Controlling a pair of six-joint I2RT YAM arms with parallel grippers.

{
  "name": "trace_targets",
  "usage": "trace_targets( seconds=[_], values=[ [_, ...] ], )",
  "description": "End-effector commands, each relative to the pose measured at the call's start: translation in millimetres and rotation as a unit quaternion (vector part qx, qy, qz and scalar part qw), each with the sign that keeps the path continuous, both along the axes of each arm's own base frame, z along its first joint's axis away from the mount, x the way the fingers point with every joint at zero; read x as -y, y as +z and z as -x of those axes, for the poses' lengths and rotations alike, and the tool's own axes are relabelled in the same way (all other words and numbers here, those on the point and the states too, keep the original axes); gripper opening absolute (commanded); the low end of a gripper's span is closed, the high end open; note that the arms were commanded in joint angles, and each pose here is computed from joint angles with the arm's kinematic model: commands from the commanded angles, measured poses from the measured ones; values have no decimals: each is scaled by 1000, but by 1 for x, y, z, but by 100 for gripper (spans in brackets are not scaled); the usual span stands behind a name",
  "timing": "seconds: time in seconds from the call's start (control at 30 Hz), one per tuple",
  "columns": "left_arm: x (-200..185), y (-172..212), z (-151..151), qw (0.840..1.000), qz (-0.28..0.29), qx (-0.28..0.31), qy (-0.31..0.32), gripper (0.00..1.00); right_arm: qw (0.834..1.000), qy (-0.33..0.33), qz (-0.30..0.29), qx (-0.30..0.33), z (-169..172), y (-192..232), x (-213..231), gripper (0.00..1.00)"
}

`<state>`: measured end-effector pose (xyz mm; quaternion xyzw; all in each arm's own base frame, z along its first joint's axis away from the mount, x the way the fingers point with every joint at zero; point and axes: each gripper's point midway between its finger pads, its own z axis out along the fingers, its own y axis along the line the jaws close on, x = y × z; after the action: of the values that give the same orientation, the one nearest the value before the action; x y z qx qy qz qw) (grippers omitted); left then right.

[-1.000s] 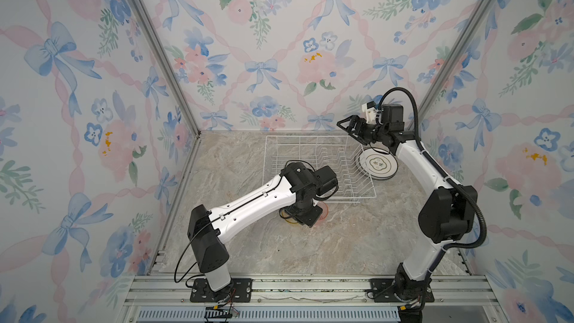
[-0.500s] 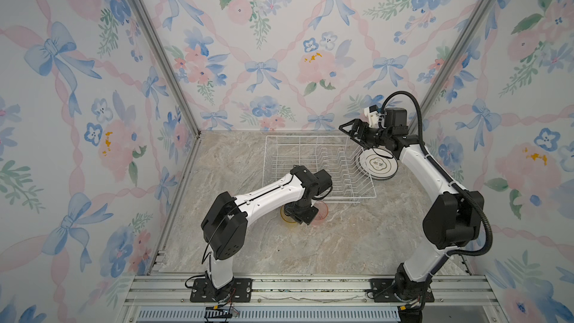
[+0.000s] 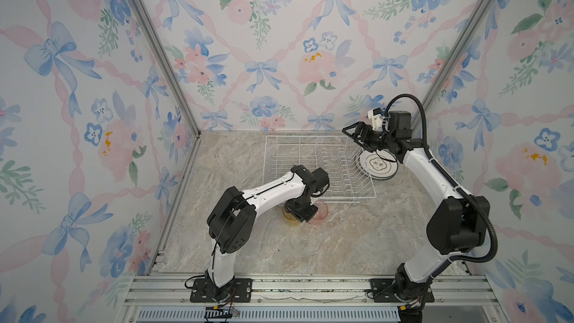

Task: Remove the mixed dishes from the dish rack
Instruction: 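Carry the yellow glass with the left gripper down beside the pink glass, then open the left gripper and raise it while the right gripper moves over the striped cup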

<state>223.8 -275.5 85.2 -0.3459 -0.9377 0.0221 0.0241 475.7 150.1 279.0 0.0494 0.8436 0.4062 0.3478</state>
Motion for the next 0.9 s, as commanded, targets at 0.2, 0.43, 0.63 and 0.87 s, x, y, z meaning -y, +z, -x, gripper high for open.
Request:
trace_targets(
  seconds=[0.2,0.43,0.63,0.87],
  values=[
    [-1,-13,1,1000,1,-26,-12,10,1000,-9,10,12,4,8,10,97],
    [1,-8,-1,1000,9,-23,-12,24,1000,-11,8,10,1,7,10,97],
    [7,4,-5,1000,26,-10,-11,35,1000,-10,7,11,0,7,9,97],
    [13,30,-13,998,57,16,-3,44,1000,-3,15,6,0,4,4,97]
  ],
)
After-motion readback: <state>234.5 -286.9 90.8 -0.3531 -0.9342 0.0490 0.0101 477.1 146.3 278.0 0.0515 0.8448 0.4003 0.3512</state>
